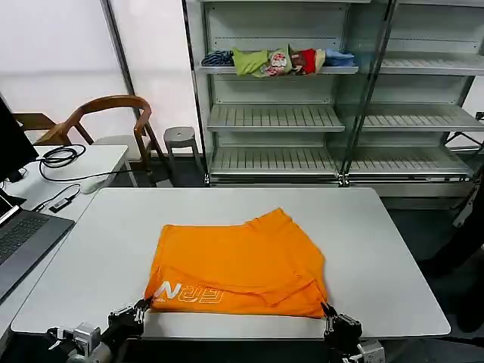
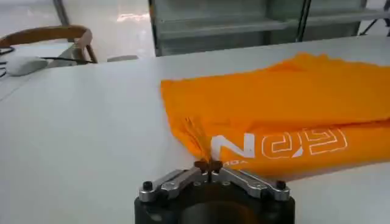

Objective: Fold and organize the clothes.

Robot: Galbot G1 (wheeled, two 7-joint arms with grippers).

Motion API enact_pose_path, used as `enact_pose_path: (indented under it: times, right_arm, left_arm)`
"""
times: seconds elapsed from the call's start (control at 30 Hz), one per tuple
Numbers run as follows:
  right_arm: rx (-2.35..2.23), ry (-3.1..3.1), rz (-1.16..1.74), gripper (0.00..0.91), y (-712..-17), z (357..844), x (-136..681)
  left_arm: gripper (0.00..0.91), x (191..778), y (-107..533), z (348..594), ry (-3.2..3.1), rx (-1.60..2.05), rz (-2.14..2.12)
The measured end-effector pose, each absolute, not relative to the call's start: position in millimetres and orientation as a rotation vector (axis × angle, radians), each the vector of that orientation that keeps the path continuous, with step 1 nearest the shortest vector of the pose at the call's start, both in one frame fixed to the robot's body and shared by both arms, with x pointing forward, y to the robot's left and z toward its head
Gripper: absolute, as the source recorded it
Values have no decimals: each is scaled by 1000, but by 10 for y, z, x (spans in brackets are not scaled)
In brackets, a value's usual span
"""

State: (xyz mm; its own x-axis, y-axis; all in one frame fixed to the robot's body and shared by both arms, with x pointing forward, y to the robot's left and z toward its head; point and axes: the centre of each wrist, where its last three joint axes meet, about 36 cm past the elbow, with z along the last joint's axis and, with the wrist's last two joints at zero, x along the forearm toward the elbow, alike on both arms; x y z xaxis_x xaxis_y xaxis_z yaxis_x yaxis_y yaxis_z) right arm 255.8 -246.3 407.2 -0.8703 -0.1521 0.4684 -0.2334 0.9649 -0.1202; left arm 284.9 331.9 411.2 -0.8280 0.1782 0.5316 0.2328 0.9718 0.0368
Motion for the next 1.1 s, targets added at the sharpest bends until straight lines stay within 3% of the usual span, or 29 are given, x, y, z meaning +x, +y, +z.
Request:
enact_pose_path:
  times: [0.33, 0.37, 0.7, 1.1]
  right_arm:
    - [270, -2642, 241, 0, -2450, 4082, 2466]
    - [270, -2640, 241, 907, -2445, 4081, 2456]
    - [249, -2648, 251, 907, -2480, 4097, 2440]
    - [230, -2737, 237, 907, -2612, 4404, 2621]
  left_arm:
    - [30, 2705, 3375, 4086, -2524, -286, -177]
    - [907, 2694, 3381, 4077, -2519, -287, -181]
    - [907, 2716, 3375, 4141, -2532, -302, -230]
    - [907, 2927, 3423, 4522, -2641, -299, -254]
